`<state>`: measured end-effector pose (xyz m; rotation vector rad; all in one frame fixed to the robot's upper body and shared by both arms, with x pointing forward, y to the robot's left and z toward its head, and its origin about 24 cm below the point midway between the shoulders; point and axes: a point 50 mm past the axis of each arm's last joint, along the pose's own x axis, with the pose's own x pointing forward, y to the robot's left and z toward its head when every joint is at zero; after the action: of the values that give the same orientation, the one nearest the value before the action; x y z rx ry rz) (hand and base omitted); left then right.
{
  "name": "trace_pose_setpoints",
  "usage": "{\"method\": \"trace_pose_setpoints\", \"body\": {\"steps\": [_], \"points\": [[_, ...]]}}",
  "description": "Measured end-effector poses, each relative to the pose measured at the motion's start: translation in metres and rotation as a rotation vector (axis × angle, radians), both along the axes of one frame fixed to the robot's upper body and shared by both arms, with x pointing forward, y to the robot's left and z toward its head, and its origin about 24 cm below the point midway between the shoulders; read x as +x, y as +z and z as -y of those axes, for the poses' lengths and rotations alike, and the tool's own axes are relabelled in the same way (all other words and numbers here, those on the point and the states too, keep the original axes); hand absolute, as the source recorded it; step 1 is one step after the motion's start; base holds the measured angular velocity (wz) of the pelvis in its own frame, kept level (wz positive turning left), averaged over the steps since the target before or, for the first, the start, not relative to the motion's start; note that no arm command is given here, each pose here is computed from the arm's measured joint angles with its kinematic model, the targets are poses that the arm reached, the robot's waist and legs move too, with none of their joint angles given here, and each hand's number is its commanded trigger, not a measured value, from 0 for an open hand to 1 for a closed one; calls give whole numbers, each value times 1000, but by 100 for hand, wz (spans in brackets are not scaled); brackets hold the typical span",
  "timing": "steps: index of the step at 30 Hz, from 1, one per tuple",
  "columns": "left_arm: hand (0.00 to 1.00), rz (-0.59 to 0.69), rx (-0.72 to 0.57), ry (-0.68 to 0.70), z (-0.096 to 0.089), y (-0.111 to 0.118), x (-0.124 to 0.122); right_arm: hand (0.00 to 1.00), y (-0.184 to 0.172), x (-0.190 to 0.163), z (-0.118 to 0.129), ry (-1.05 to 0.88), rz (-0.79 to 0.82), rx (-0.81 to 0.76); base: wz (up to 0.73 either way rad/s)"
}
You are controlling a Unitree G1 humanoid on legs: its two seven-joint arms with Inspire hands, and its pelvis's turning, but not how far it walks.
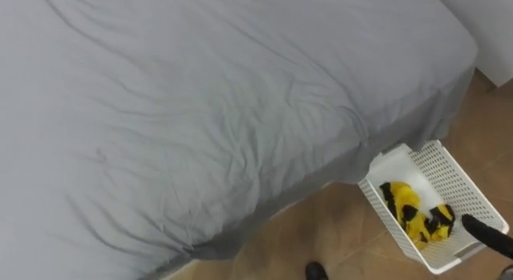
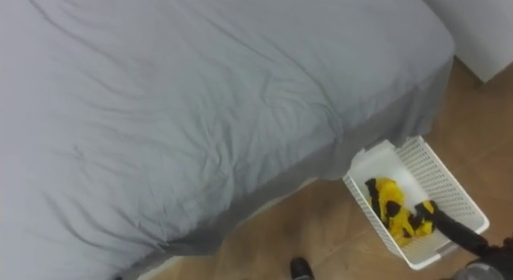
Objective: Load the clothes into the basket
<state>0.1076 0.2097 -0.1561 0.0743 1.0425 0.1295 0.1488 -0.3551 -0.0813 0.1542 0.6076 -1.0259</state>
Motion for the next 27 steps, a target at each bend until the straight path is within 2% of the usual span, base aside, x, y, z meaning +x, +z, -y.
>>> {"method": "trace_pose_setpoints", "body": {"steps": [2, 7, 10, 16, 27], "points": [[0, -3, -9, 13, -2, -1, -6, 0, -12, -12, -11, 29, -30, 43, 16], [0, -27, 15, -28, -2, -3, -19, 0, -52, -52, -59, 136, -148, 225, 47], [0, -55, 21, -3, -4, -6, -32, 0, -65, -64, -81, 172, -165, 324, 40], [0, -80, 20, 29, 6, -9, -43, 0, -75, -77, -101, 244, -192, 416, 31], [0, -108, 59, 12, 6, -10, -42, 0, -84, -81, -126, 485, -355, 476, 15]]}}
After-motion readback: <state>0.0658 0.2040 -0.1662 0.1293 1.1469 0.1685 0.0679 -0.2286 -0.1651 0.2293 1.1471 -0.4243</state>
